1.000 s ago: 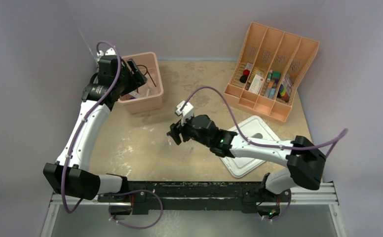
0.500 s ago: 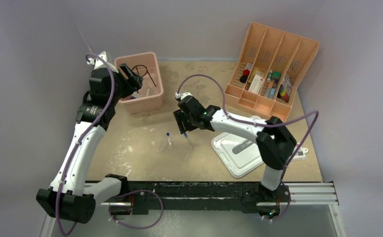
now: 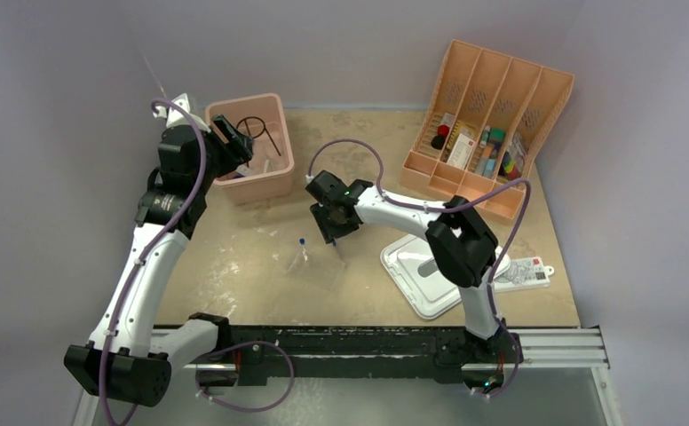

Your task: Organize the chemistry lab equipment

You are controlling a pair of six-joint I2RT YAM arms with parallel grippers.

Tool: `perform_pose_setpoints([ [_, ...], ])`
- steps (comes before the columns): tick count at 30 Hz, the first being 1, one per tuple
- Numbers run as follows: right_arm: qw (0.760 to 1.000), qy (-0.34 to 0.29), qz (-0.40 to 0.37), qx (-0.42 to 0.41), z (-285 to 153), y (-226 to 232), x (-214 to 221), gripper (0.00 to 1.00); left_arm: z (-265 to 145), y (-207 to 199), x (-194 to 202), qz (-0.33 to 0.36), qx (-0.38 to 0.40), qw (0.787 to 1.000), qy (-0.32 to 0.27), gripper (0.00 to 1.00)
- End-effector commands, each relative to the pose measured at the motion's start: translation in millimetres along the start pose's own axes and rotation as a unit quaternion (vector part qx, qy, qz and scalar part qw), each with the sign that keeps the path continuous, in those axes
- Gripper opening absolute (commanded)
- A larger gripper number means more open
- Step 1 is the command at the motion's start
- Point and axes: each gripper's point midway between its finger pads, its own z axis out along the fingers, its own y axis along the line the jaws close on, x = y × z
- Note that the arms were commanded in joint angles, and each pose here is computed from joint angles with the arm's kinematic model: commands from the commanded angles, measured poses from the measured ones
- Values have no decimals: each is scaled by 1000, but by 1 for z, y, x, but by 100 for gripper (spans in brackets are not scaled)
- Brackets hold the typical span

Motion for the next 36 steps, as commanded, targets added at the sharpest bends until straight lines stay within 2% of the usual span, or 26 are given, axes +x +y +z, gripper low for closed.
perform_pose_setpoints([
  [1,1000,12,-9,-8,-4,4,-5,48,3,-6,-14,12,12,1000,-26,66],
  [5,1000,22,-12,-4,3,3,-1,46,5,-5,-12,16,10,1000,-21,66],
  [13,999,34,-7,14,15,-1,3,27,5,-4,-12,21,9,1000,-19,66],
  [21,999,34,2,41,27,-9,6,16,4,-4,-12,27,8,999,-16,66],
  [24,999,6,12,50,23,-14,-5,12,2,-5,-13,28,11,999,-16,66],
  [28,995,-63,33,64,-2,-26,-36,10,1,-9,-9,31,24,999,-7,66],
  [36,968,-233,81,46,-93,-60,-120,7,4,-38,2,29,104,994,25,70],
])
